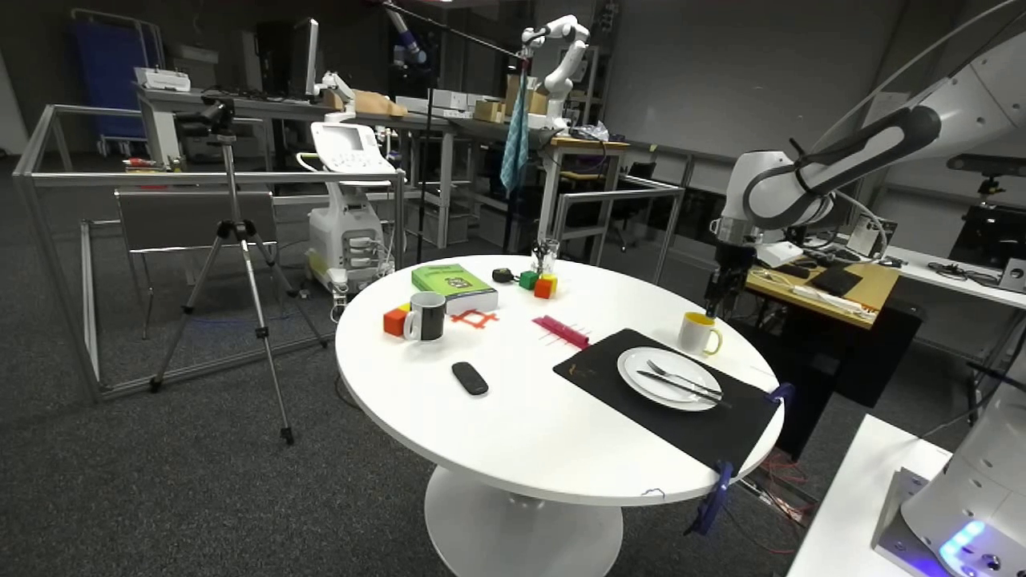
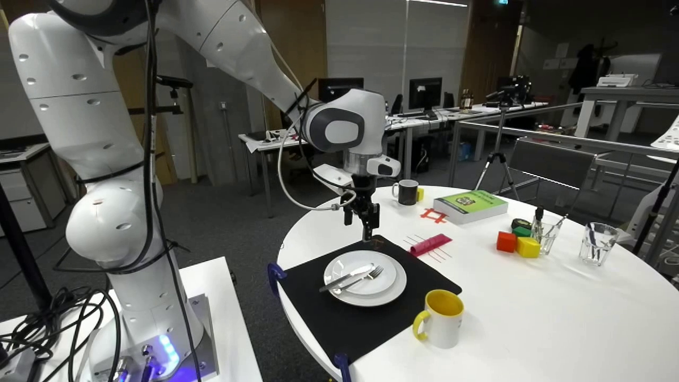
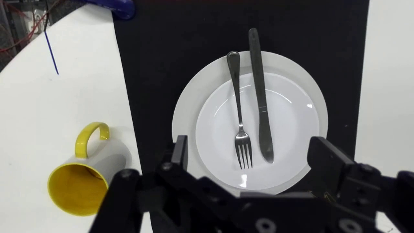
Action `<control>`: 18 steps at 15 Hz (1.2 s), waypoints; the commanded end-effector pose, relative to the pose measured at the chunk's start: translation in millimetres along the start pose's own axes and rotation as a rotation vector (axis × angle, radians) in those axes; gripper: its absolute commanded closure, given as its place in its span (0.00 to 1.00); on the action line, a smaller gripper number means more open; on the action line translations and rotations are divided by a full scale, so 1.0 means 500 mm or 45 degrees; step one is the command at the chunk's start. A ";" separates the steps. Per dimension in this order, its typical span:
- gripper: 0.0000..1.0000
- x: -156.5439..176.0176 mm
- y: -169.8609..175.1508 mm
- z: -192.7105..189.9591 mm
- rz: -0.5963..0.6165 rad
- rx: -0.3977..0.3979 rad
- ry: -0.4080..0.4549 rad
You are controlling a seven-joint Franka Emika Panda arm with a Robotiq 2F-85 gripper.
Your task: Remove the fork from the white plate
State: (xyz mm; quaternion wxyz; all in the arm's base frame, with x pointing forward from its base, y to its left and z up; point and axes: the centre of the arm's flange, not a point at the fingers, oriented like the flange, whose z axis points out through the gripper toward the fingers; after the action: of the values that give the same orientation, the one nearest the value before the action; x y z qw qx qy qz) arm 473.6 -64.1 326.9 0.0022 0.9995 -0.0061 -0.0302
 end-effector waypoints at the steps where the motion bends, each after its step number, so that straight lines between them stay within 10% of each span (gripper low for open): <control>1: 0.00 0.016 -0.023 0.051 -0.097 -0.060 0.040; 18: 0.00 0.011 -0.044 0.135 -0.333 -0.069 -0.082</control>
State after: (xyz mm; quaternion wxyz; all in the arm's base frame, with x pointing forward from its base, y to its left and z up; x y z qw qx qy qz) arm 474.3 -42.2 258.5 0.0188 0.9884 0.1343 -0.0690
